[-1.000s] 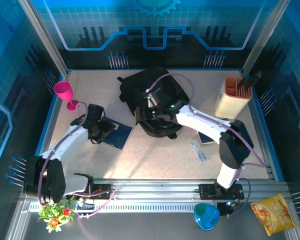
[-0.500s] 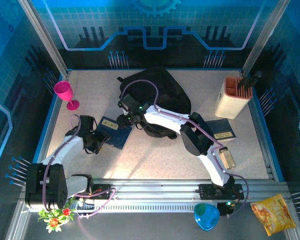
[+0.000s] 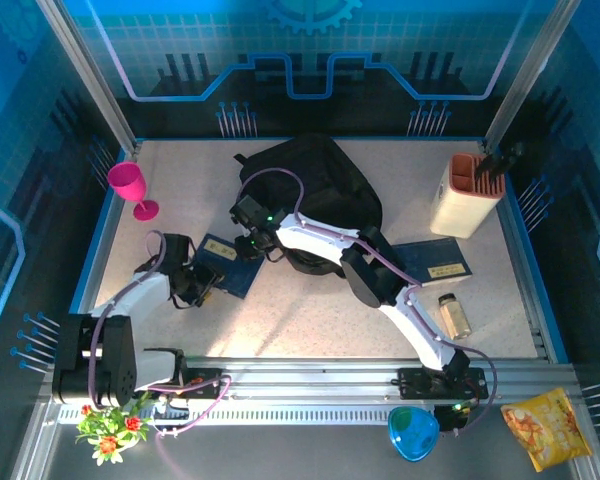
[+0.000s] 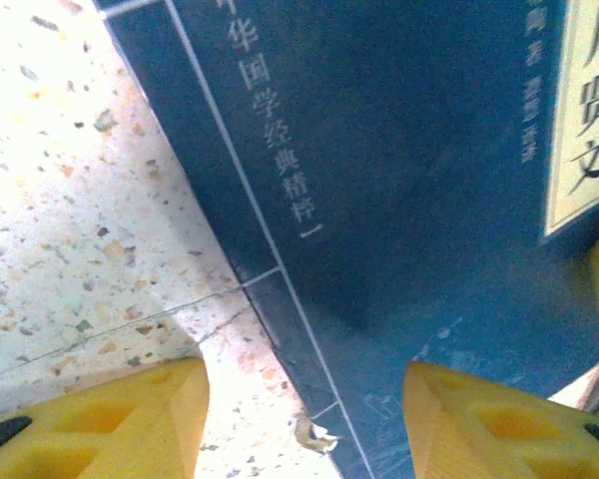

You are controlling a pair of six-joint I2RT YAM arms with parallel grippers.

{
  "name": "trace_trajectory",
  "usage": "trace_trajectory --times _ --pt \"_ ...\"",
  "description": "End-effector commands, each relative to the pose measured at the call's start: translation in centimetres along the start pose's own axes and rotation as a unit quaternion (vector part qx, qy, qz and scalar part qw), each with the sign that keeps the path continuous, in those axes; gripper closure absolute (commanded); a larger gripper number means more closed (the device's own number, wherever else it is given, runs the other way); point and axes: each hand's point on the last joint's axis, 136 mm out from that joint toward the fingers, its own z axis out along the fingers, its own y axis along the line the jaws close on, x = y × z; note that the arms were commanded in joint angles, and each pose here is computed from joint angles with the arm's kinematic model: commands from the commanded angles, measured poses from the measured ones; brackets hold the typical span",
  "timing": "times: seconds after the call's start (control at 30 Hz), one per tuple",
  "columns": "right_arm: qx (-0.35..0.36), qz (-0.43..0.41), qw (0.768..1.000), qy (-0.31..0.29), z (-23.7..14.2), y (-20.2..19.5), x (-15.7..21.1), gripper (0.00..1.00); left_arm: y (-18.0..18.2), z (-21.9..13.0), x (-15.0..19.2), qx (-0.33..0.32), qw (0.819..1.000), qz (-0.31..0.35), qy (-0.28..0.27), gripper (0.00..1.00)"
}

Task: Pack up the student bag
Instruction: Pick up the book from the middle-left of the table.

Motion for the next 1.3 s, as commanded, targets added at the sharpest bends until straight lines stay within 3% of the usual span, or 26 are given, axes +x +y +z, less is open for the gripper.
trace_trajectory --times 0.0,0.2,0.4,0.63,1.03,1.27 --pt "-0.001 -0.001 0.999 0.051 1.0 0.4 3.0 0.68 -0.5 0.5 0.4 0.022 1.0 0.004 0.018 0.45" --pt "-0.012 0.015 0.997 0.077 0.7 0.4 5.1 0.71 -2.8 -0.4 0.2 0.079 0.996 0.036 0.009 0.51" --pt "-0.038 0.046 0.993 0.104 0.1 0.8 6.7 0.71 -6.9 -3.6 1.1 0.172 0.979 0.112 0.018 0.52" --pt "-0.072 0.087 0.987 0.113 -0.9 0.9 7.0 0.71 -8.6 -4.5 1.7 0.239 0.965 0.105 0.02 0.52" --pt "-0.035 0.11 0.984 0.138 0.7 -1.3 8.8 0.76 -7.3 -1.2 0.6 0.225 0.973 0.052 0.017 0.53" --pt "0.017 0.126 0.981 0.143 0.7 -3.8 9.5 0.77 -2.9 0.2 -0.4 0.109 0.994 0.019 -0.018 0.46"
